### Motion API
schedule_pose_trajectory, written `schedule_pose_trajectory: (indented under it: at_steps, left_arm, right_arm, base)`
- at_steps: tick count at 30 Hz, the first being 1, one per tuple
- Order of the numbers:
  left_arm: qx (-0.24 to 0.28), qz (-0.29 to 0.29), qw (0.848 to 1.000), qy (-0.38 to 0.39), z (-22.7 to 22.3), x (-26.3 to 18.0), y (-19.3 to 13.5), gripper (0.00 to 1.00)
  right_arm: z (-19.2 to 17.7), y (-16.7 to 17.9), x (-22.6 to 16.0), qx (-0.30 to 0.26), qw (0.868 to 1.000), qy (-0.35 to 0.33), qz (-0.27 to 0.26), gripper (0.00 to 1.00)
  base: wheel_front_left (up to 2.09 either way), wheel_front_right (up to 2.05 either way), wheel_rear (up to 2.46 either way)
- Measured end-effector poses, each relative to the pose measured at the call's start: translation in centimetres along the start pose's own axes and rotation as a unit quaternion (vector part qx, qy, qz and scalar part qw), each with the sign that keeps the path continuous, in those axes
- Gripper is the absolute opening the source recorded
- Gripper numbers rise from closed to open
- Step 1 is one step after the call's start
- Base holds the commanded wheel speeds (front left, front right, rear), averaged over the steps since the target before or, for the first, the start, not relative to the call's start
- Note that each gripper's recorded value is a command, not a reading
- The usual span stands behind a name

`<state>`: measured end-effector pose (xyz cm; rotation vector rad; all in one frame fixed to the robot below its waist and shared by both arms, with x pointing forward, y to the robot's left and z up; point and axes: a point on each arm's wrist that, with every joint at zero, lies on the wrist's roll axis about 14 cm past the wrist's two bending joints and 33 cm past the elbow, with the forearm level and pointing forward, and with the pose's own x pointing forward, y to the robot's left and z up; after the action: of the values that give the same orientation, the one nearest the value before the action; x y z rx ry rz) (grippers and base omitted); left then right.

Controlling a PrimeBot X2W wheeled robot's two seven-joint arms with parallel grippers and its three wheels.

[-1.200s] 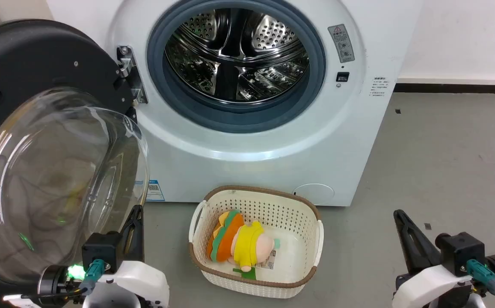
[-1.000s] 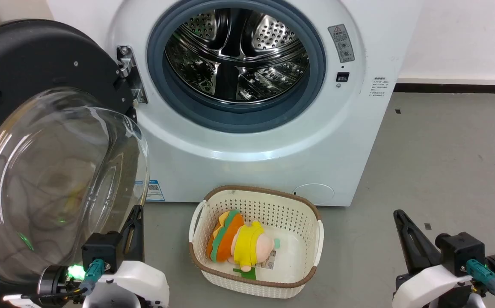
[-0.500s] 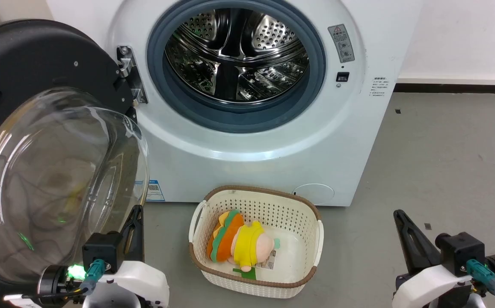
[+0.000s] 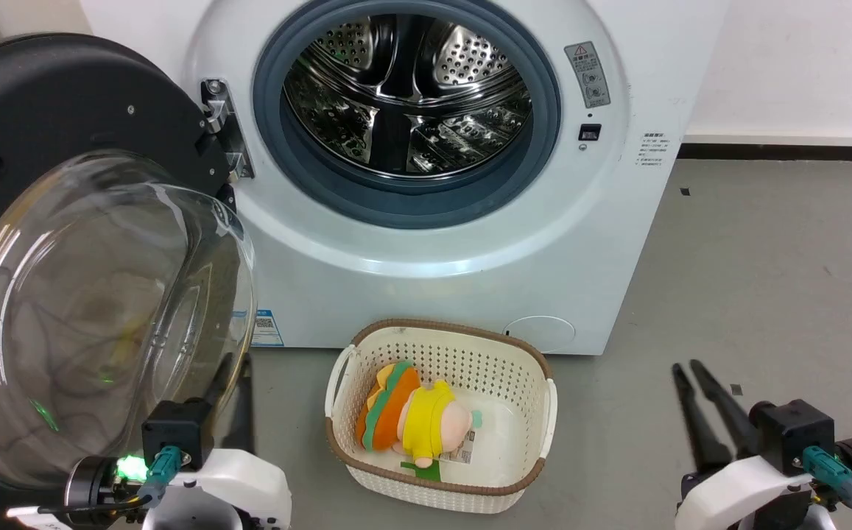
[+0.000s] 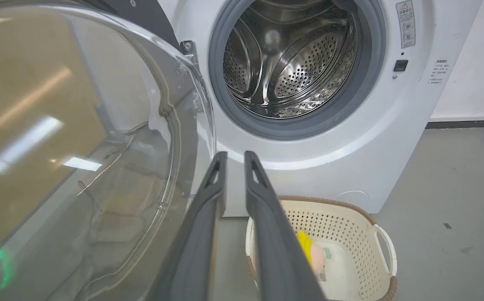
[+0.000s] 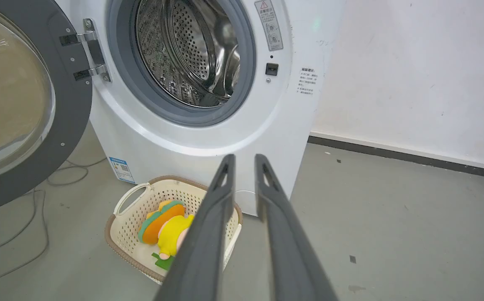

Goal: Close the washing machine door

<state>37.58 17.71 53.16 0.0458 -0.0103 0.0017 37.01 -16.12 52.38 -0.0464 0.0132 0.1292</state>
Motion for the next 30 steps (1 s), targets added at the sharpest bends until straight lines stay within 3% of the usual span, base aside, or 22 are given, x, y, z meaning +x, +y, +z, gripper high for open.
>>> schedule_pose_trajectory:
  at_steps: [13, 14, 15, 17, 30]
  left_arm:
    - [0.0, 0.005, 1.0, -0.006, 0.1, 0.0, -0.1, 1.0]
    - [0.0, 0.006, 1.0, -0.007, 0.1, 0.0, 0.0, 0.72]
    - [0.0, 0.006, 1.0, -0.007, 0.1, 0.0, 0.0, 0.72]
    - [0.0, 0.009, 1.0, -0.01, 0.2, 0.0, 0.0, 0.0]
    - [0.012, 0.026, 0.997, -0.073, 3.8, 0.4, 1.2, 0.0]
  right_arm:
    - [0.1, -0.5, 0.0, 0.007, 1.0, -0.006, -0.007, 1.0]
    - [0.1, -0.5, 0.0, 0.007, 1.0, -0.008, -0.007, 1.0]
    - [0.1, -0.5, 0.1, 0.01, 1.0, -0.008, -0.007, 1.0]
    - [0.1, -0.6, 0.1, 0.01, 1.0, -0.009, -0.008, 1.0]
    - [0.3, 0.0, 1.2, 0.02, 1.0, -0.02, 0.003, 1.0]
  base:
    - [0.0, 0.0, 0.0]
    - [0.0, 0.0, 0.0]
    - [0.0, 0.0, 0.0]
    - [0.0, 0.0, 0.0]
    - [0.0, 0.0, 0.0]
